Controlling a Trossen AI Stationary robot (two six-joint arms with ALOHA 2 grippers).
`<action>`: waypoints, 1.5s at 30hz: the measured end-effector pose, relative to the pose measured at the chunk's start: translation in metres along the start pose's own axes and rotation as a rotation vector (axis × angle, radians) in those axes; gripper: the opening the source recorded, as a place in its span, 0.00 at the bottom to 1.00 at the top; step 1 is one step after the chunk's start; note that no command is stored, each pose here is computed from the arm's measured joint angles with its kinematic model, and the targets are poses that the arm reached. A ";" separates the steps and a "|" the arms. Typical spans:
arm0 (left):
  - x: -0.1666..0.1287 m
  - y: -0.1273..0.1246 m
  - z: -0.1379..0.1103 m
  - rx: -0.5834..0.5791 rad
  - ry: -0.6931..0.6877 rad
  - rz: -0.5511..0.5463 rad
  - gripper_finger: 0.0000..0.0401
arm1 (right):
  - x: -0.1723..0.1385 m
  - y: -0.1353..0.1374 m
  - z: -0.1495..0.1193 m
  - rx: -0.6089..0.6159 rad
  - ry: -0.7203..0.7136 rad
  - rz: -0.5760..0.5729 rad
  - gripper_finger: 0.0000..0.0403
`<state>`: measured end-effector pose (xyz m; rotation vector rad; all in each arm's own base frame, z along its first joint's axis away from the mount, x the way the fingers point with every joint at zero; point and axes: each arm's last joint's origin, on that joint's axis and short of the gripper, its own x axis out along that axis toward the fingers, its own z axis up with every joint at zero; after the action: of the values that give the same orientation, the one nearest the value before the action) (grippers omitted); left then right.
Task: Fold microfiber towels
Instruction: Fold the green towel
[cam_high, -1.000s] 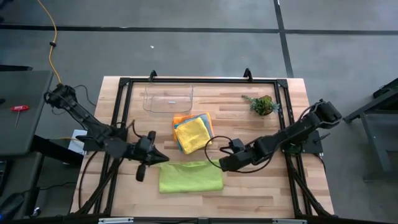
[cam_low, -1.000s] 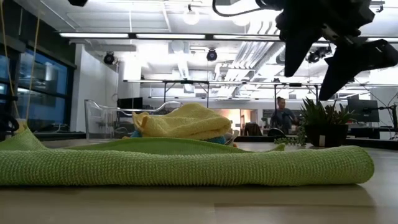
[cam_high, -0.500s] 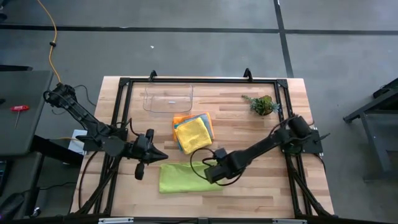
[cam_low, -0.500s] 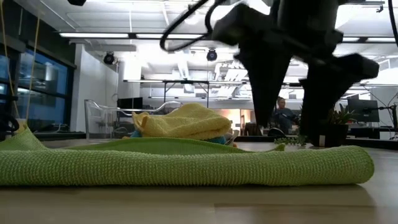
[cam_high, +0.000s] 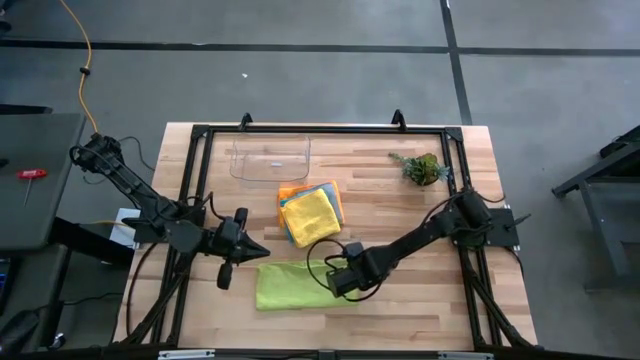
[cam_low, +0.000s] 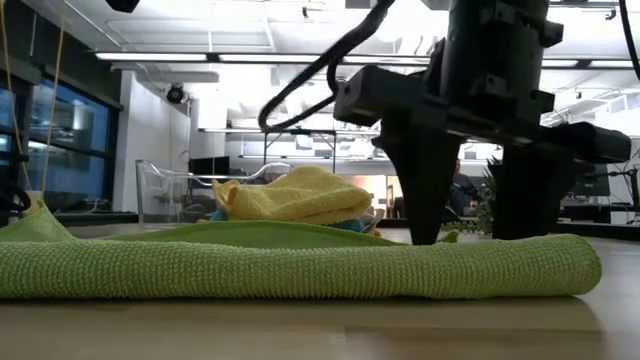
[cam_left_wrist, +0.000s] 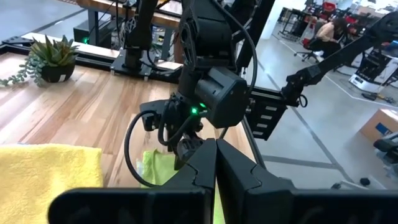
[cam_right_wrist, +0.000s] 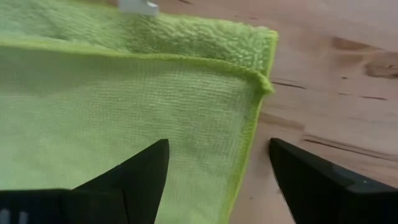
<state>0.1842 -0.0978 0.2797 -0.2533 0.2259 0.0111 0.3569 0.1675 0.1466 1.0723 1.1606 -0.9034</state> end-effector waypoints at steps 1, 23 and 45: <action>0.000 0.000 0.000 0.002 0.002 0.001 0.00 | 0.002 0.000 0.000 -0.001 0.006 -0.004 0.66; 0.000 0.001 -0.001 0.008 0.007 0.018 0.00 | 0.012 -0.005 0.001 -0.010 -0.079 -0.076 0.01; 0.000 0.001 -0.001 0.003 0.002 0.021 0.00 | -0.063 -0.186 -0.030 0.156 -0.038 -0.281 0.00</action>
<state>0.1840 -0.0970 0.2788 -0.2478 0.2308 0.0312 0.1608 0.1489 0.1742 1.0261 1.2441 -1.2462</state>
